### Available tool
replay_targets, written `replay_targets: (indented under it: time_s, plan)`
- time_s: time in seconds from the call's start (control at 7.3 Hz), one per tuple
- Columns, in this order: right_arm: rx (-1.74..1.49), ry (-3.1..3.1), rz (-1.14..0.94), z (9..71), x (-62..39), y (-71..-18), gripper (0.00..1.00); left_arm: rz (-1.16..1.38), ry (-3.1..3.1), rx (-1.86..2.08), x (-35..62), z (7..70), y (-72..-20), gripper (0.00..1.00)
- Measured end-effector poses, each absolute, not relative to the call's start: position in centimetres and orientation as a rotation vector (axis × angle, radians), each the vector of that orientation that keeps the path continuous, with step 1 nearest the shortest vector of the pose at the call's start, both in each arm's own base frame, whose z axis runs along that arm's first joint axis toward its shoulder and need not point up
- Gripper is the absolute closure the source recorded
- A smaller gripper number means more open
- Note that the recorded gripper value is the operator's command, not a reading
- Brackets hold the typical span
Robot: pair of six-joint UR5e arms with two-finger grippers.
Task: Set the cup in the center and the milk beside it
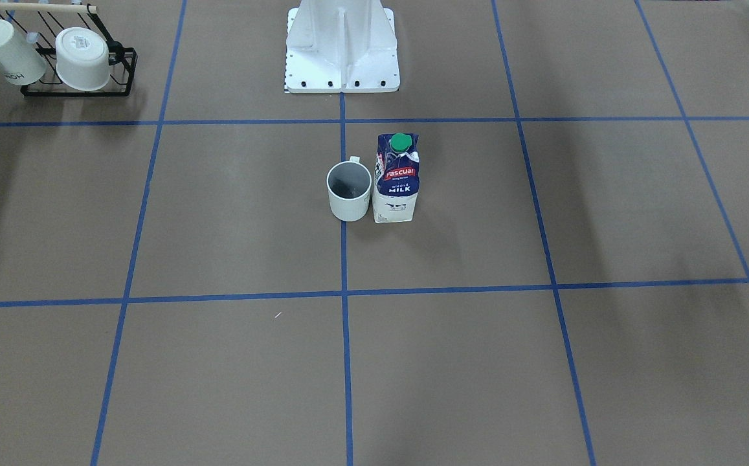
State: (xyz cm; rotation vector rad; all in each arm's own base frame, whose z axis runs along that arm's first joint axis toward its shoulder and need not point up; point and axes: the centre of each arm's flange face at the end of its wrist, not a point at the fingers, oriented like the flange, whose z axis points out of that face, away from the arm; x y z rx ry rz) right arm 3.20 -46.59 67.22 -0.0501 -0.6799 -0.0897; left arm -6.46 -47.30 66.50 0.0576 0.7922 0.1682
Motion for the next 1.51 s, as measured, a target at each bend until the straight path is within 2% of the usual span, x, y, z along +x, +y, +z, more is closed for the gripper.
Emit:
replay_targets:
  time_s: [1.51]
  plan:
    - [-0.055, -0.68, -0.087, 67.39, 3.21, -46.43, 0.0, 0.215, 0.793, 0.165, -6.34, 66.11, -47.01, 0.01]
